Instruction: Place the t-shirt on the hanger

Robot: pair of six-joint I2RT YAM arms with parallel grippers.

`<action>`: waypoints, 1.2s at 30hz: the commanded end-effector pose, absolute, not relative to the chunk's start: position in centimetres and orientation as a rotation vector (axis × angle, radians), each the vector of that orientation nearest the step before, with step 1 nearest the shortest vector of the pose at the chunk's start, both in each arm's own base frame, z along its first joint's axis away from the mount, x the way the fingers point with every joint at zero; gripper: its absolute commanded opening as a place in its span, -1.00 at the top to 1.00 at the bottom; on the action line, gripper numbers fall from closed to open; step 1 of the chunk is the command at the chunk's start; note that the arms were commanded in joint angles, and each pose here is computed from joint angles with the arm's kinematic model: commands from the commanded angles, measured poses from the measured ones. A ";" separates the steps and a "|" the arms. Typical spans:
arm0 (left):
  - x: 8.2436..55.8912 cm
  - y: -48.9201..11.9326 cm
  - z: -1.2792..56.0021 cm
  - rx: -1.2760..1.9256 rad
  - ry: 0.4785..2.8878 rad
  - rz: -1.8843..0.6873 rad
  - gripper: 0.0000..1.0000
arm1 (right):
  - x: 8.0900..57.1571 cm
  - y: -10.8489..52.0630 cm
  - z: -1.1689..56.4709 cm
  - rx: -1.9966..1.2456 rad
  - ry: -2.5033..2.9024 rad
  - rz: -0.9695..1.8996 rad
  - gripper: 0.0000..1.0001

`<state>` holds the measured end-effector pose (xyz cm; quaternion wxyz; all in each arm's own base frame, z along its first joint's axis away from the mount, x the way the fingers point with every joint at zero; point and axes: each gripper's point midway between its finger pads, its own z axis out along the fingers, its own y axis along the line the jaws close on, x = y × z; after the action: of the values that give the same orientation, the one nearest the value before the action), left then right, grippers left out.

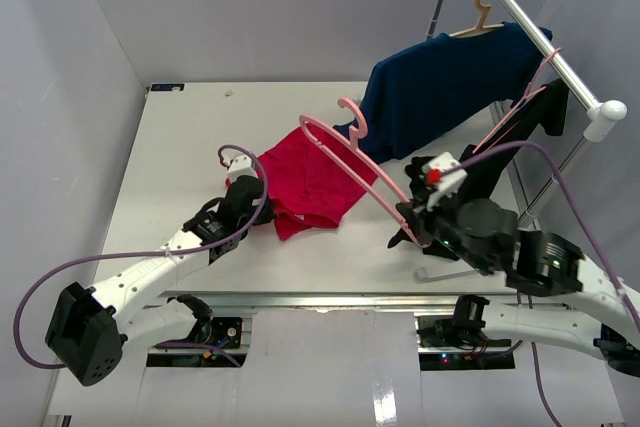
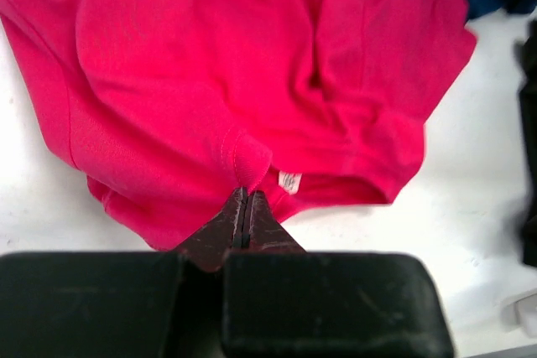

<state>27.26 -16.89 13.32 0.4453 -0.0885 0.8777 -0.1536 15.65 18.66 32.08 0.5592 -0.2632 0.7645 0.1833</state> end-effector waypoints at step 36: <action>27.8 -13.9 15.6 -0.288 2.217 -0.327 1.00 | 9.4 19.7 25.4 -0.902 1.808 0.752 0.84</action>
<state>27.61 -14.09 14.49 0.4165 -0.1103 0.8936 -0.1262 10.00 19.56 24.93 0.4695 -0.3764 0.7475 0.2813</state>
